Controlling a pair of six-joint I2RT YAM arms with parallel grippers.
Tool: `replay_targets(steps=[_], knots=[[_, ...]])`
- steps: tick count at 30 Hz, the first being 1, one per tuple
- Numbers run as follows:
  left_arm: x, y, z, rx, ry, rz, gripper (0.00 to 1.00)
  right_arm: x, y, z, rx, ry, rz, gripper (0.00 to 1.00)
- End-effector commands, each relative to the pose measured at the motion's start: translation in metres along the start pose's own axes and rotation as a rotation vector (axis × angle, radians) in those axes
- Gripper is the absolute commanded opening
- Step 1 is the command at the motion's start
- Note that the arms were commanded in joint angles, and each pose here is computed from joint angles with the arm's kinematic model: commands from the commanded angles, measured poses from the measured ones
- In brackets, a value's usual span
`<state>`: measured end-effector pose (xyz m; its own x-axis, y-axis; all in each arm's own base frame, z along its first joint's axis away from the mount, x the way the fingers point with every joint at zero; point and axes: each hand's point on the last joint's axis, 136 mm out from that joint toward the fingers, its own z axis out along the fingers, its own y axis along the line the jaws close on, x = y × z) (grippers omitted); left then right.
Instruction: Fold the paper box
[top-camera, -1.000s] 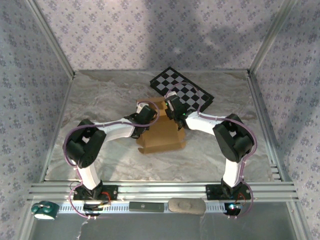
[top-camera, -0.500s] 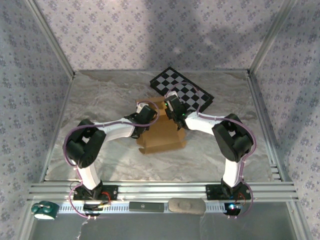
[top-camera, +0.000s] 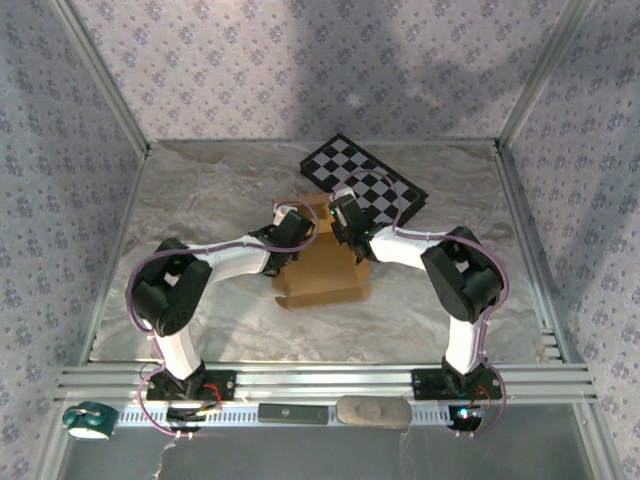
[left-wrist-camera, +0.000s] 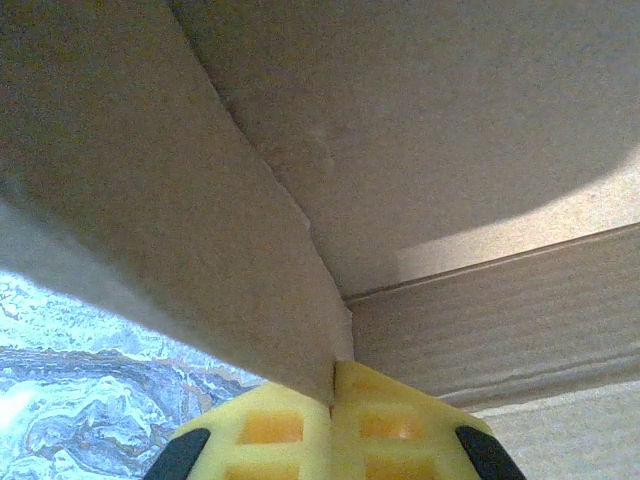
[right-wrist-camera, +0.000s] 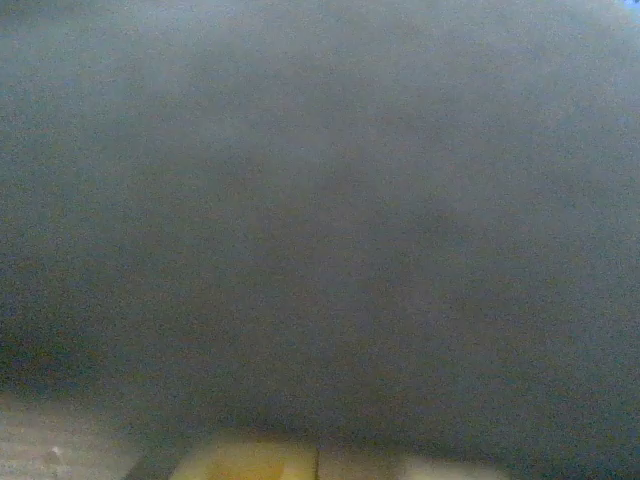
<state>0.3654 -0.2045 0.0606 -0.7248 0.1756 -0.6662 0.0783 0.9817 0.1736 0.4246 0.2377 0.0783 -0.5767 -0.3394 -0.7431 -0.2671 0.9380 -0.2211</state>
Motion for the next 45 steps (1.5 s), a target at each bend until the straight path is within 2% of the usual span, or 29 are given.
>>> replay_targets(steps=[1,2,3,5,7,11,12,14,15,20,21,23,25,26,32,37,45], knots=[[-0.002,-0.014,0.000,0.055,0.017,0.023,0.00,0.018,0.016,0.005,-0.054,0.062,-0.057,0.00],[-0.002,-0.014,-0.001,0.055,0.018,0.024,0.00,0.018,0.015,0.005,-0.052,0.058,-0.057,0.01],[-0.002,-0.014,0.000,0.055,0.018,0.024,0.00,0.017,0.015,0.004,-0.054,0.056,-0.054,0.07],[-0.002,-0.014,0.000,0.054,0.018,0.022,0.00,0.019,0.014,0.004,-0.051,0.056,-0.055,0.29],[-0.002,-0.014,0.000,0.053,0.018,0.022,0.00,0.022,0.014,0.004,-0.049,0.061,-0.054,0.35],[-0.003,-0.014,0.000,0.054,0.018,0.020,0.00,0.030,0.016,0.007,-0.056,0.079,-0.051,0.34],[-0.003,-0.014,0.000,0.054,0.017,0.020,0.00,0.031,0.016,0.007,-0.058,0.082,-0.051,0.28],[-0.004,-0.015,0.000,0.054,0.017,0.020,0.00,0.030,0.016,0.009,-0.060,0.084,-0.047,0.09],[-0.003,-0.015,0.001,0.056,0.019,0.021,0.00,0.028,0.017,0.008,-0.062,0.081,-0.047,0.02],[-0.003,-0.014,-0.001,0.054,0.022,0.013,0.00,0.016,0.015,-0.001,-0.051,0.054,-0.054,0.00],[-0.004,-0.014,-0.001,0.053,0.021,0.010,0.00,0.014,0.014,-0.003,-0.050,0.051,-0.051,0.10],[-0.004,-0.013,-0.001,0.047,0.022,0.006,0.00,0.011,0.009,-0.010,-0.040,0.041,-0.034,0.41],[-0.003,-0.012,-0.001,0.042,0.026,0.009,0.00,0.010,0.002,-0.021,-0.033,0.027,-0.005,0.55],[-0.004,-0.012,0.000,0.042,0.026,0.006,0.00,0.009,-0.002,-0.027,-0.036,0.018,0.015,0.58],[-0.004,-0.011,0.000,0.038,0.027,0.010,0.00,0.006,-0.008,-0.065,-0.173,-0.108,0.124,0.62],[-0.005,-0.011,0.000,0.036,0.021,0.006,0.00,0.005,-0.006,-0.092,-0.263,-0.220,0.146,0.65],[-0.006,-0.011,0.000,0.034,0.017,0.006,0.00,0.010,-0.050,-0.114,-0.140,-0.308,0.308,0.61]])
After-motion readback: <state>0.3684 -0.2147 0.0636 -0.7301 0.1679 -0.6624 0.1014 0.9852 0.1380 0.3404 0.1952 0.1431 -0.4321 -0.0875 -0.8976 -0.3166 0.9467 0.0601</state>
